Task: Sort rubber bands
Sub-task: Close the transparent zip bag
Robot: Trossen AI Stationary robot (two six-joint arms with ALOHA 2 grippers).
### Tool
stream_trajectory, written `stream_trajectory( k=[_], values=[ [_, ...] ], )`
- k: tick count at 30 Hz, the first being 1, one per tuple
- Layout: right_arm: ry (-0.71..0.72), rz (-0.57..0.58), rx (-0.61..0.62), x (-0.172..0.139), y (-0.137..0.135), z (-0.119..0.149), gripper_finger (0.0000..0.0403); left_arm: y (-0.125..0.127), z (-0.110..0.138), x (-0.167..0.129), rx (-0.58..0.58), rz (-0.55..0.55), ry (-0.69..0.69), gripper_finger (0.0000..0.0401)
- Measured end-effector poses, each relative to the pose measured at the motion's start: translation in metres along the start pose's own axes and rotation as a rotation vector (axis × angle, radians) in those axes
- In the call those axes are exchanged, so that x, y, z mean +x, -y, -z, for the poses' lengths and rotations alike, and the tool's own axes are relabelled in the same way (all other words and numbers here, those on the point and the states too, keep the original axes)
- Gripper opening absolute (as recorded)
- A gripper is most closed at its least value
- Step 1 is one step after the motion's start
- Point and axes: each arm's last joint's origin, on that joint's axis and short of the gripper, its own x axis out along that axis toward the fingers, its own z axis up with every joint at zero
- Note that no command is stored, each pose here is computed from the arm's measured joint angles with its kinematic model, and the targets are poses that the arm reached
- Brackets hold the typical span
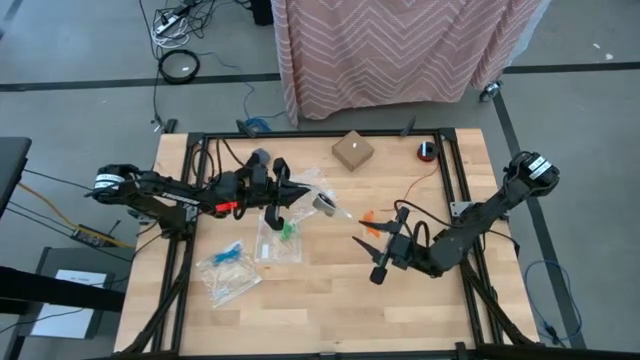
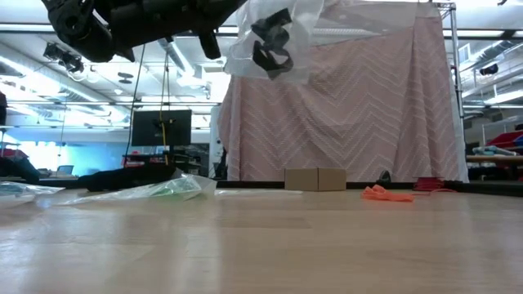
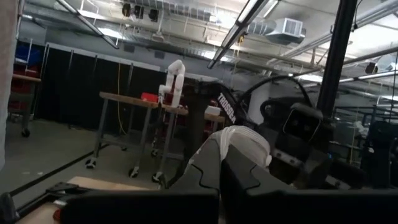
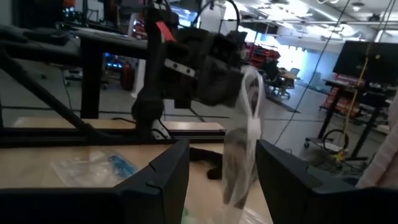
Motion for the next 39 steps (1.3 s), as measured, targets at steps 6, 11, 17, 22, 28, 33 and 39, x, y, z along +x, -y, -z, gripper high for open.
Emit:
stream_trajectory(
  k=[6, 11, 17, 22, 28, 33, 39],
  values=[
    [-0.010, 0.035, 0.003, 0.009, 0.006, 0.002, 0.0170, 0.000, -0.001, 0.000, 0.000, 0.004, 0.011, 0.0002],
    [-0.008, 0.025, 0.011, 0.020, 0.011, 0.004, 0.0170, 0.001, -0.002, 0.000, 0.000, 0.013, 0.016, 0.0003],
    [-0.004, 0.021, 0.010, 0.030, 0.018, 0.006, 0.0166, 0.001, -0.002, 0.000, -0.001, 0.015, 0.015, 0.0003],
    [0.006, -0.007, 0.008, 0.037, 0.021, 0.007, 0.0149, 0.001, -0.002, 0.000, -0.001, 0.016, 0.015, 0.0003],
    [0.006, 0.004, 0.005, 0.042, 0.026, 0.007, 0.0113, 0.001, -0.001, 0.000, -0.008, 0.018, 0.014, 0.0003],
    [0.006, 0.014, 0.003, 0.044, 0.027, 0.008, 0.0051, 0.001, -0.001, 0.000, -0.010, 0.017, 0.014, 0.0003],
    [0.037, 0.024, -0.031, 0.044, 0.029, 0.003, 0.0004, 0.002, -0.001, 0.000, -0.010, 0.031, 0.009, 0.0003]
  ],
)
